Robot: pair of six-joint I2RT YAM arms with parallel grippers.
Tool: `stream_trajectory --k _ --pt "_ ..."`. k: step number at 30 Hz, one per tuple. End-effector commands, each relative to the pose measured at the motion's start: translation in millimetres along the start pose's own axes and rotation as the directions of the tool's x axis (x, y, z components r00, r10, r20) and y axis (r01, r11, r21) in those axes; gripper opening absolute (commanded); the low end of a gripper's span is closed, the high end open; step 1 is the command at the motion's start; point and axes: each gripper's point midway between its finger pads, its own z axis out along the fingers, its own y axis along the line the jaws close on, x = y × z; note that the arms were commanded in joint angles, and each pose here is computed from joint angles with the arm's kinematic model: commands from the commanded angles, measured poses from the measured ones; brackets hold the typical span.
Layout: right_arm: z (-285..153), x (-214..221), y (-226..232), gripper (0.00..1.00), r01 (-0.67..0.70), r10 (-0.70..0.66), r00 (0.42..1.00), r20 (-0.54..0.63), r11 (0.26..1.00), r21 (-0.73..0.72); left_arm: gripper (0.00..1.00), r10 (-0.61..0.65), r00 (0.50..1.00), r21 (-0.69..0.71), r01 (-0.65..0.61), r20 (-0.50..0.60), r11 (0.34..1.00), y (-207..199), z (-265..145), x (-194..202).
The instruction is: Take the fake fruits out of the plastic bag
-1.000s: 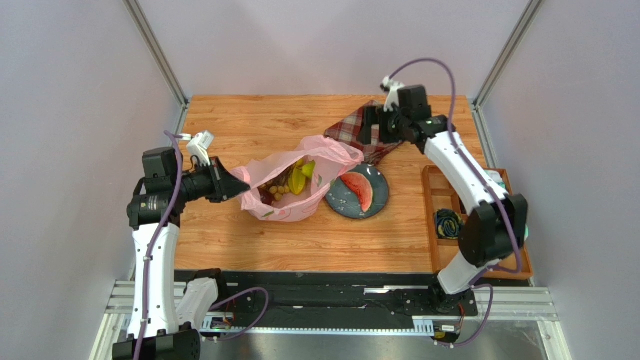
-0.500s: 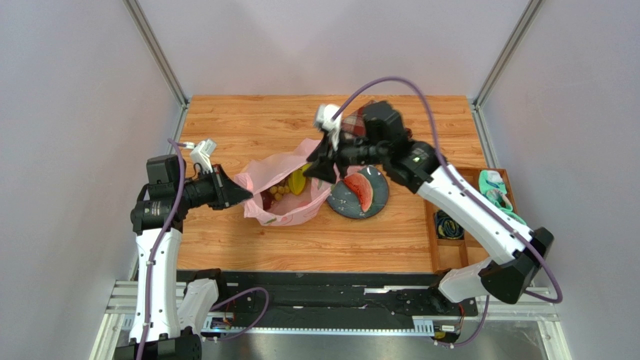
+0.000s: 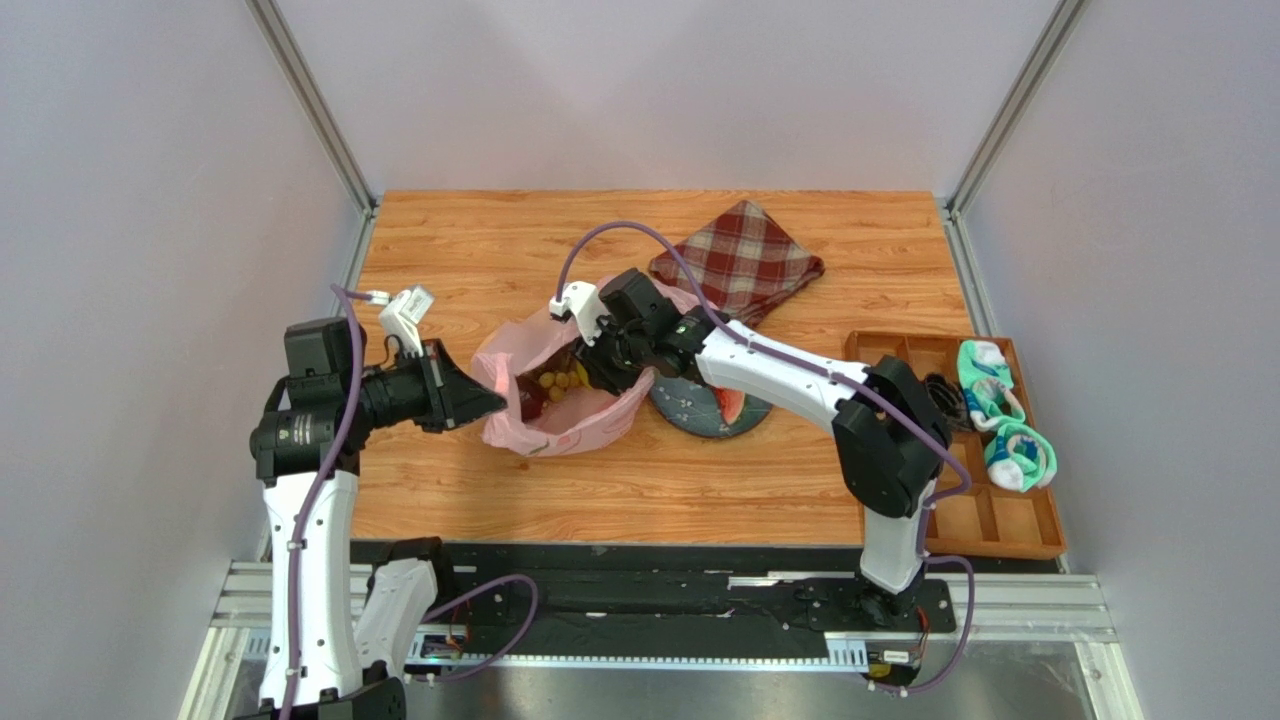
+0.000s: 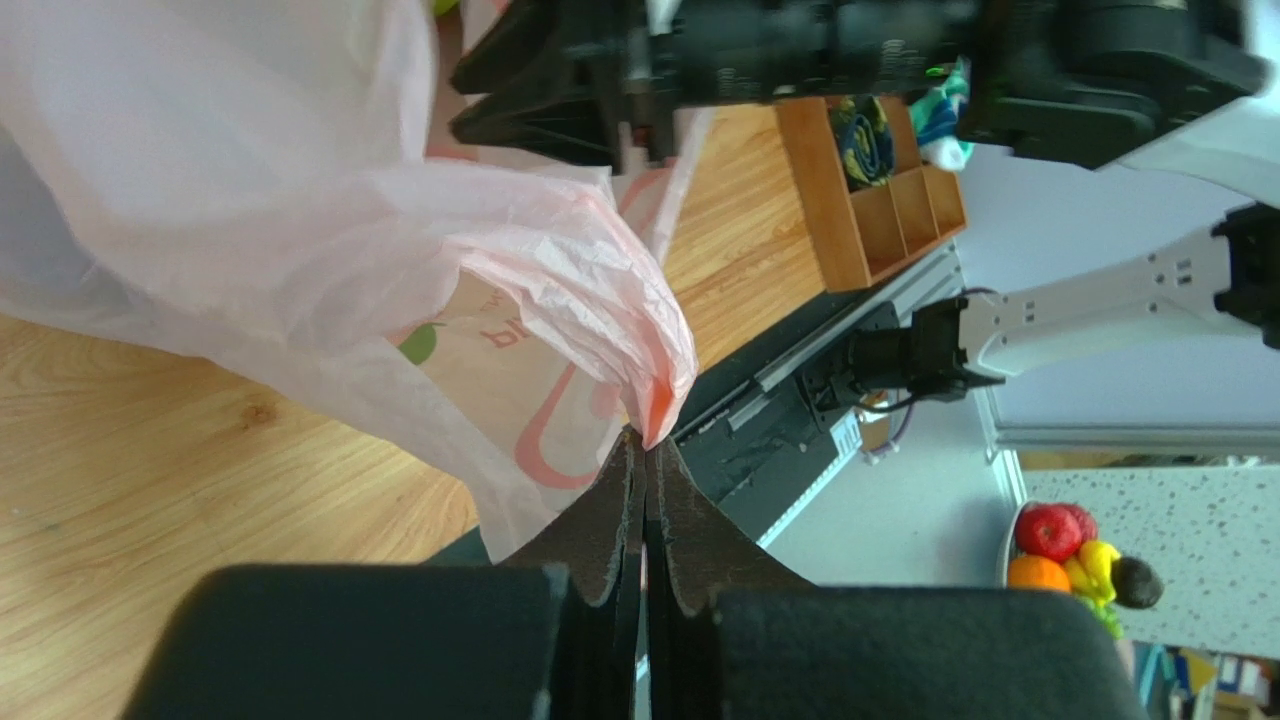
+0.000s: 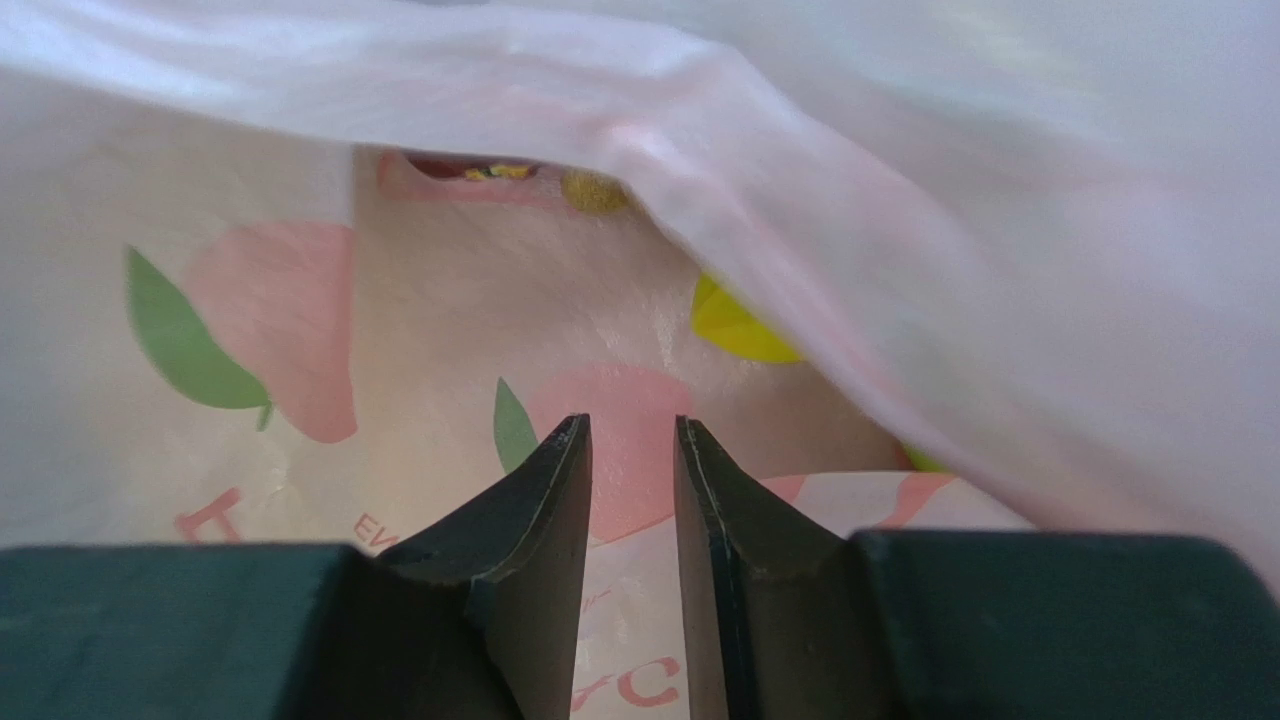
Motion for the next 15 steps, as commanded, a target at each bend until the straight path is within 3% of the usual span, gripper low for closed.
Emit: stream_trajectory --k 1,3,4,6,8,10,13,15 --pt "11.9 1.2 36.6 0.30 0.110 -0.110 0.993 0.035 0.994 0.020 0.00 0.103 0.995 0.046 -0.104 0.014 0.994 -26.8 -18.5 6.5" --pt "13.7 26.0 98.4 0.31 0.252 -0.252 0.968 0.018 0.961 -0.110 0.00 0.107 0.994 0.008 -0.107 0.010 0.994 -19.7 -18.7 11.8" --pt "11.5 33.0 110.9 0.30 0.185 -0.186 0.983 0.007 0.971 -0.153 0.00 0.104 0.995 0.001 -0.104 0.010 0.995 -17.7 -18.3 13.0" --pt "13.2 22.8 106.2 0.27 0.141 -0.138 0.990 0.034 0.982 -0.126 0.00 0.091 0.996 0.004 -0.091 0.005 0.996 -13.5 -14.9 15.2" --pt "18.8 6.0 92.6 0.23 0.216 -0.212 0.976 0.057 0.973 -0.082 0.00 0.088 0.996 -0.002 -0.088 0.007 0.996 -11.3 -13.9 14.6" --pt "28.8 -3.6 59.6 0.21 0.205 -0.208 0.977 0.044 0.976 0.071 0.00 0.076 0.997 -0.026 -0.077 -0.002 0.997 -6.1 -13.2 16.1" --pt "33.3 -21.9 21.2 0.33 0.172 -0.187 0.981 0.055 0.963 0.209 0.00 0.058 0.998 -0.076 -0.059 -0.017 0.995 6.9 -11.1 20.0" --pt "35.3 -23.5 10.6 0.51 0.142 -0.160 0.986 0.052 0.957 0.252 0.00 0.046 0.999 -0.096 -0.048 -0.021 0.994 12.5 -9.9 21.5"
